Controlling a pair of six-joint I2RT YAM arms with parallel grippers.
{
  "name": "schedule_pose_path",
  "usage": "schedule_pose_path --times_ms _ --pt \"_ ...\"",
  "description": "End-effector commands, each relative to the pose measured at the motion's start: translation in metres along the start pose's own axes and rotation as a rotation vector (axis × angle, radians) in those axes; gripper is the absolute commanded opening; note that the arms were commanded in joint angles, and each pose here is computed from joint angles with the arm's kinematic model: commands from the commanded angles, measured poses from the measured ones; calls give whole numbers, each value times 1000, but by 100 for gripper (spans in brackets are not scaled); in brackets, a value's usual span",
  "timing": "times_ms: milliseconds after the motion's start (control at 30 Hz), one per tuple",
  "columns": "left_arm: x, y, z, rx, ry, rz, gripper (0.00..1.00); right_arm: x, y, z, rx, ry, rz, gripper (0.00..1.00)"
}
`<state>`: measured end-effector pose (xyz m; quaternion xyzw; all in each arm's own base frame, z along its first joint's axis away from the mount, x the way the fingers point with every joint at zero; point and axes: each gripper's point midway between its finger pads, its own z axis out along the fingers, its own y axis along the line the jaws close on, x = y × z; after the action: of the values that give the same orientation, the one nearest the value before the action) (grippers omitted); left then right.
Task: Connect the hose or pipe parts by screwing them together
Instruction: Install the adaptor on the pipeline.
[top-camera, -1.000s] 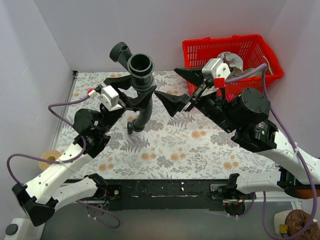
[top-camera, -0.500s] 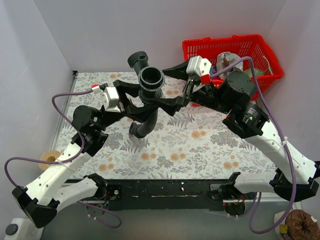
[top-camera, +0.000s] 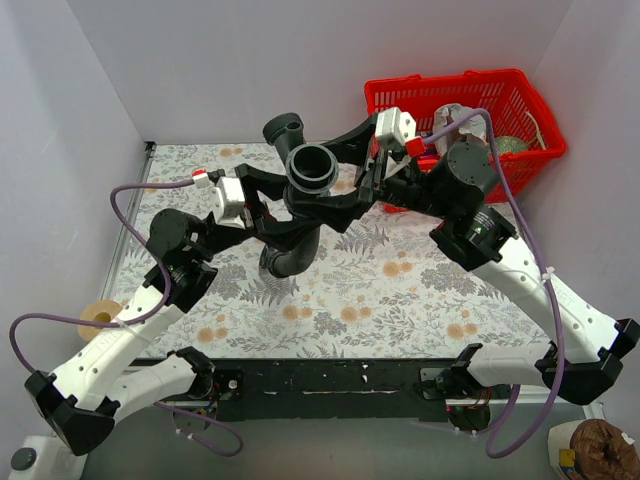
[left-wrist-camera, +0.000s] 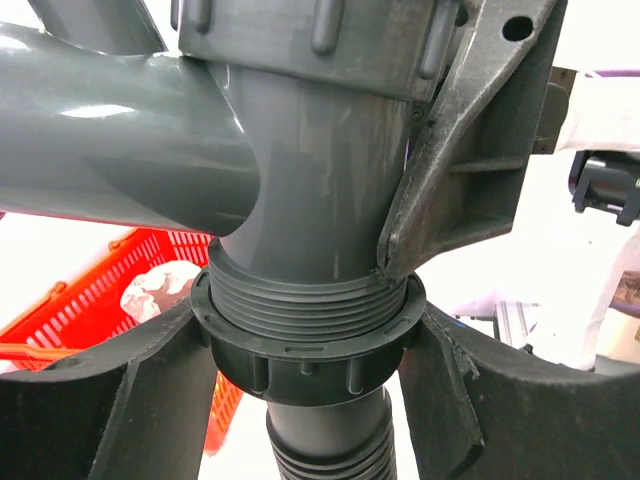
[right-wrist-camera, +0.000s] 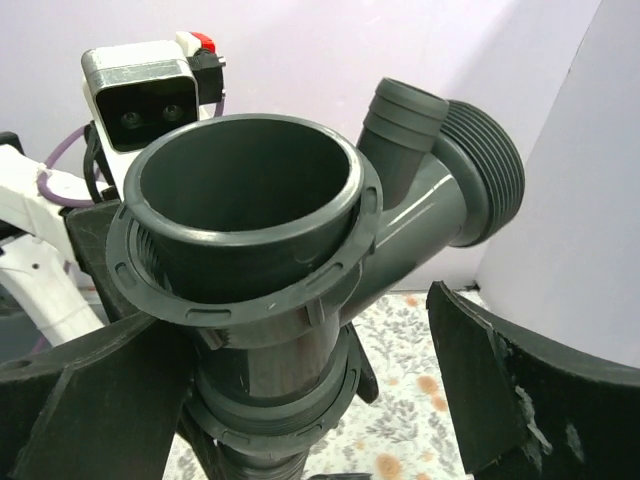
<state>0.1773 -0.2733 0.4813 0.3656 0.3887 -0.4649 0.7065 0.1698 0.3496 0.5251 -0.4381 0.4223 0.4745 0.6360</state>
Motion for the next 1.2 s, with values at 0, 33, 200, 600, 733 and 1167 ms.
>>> schedule_pose_path --times_ms 0,33,200,600,733,1167 --pt "-54 -6 0 8 -129 94 0 6 0 -17 -23 -48 105 98" --pt "-54 -6 0 9 -126 93 0 1 2 -17 -47 -75 99 96" --pt "-56 -4 -1 -4 -136 94 0 2 -4 -18 -92 -91 167 86" --pt "-58 4 -2 -46 -150 143 0 15 -10 -14 -85 -60 269 25" --pt "-59 13 -2 -88 -162 169 0 15 -14 -14 -53 -60 281 1" --pt "-70 50 -4 -270 -199 279 0 55 -21 -1 374 35 175 1"
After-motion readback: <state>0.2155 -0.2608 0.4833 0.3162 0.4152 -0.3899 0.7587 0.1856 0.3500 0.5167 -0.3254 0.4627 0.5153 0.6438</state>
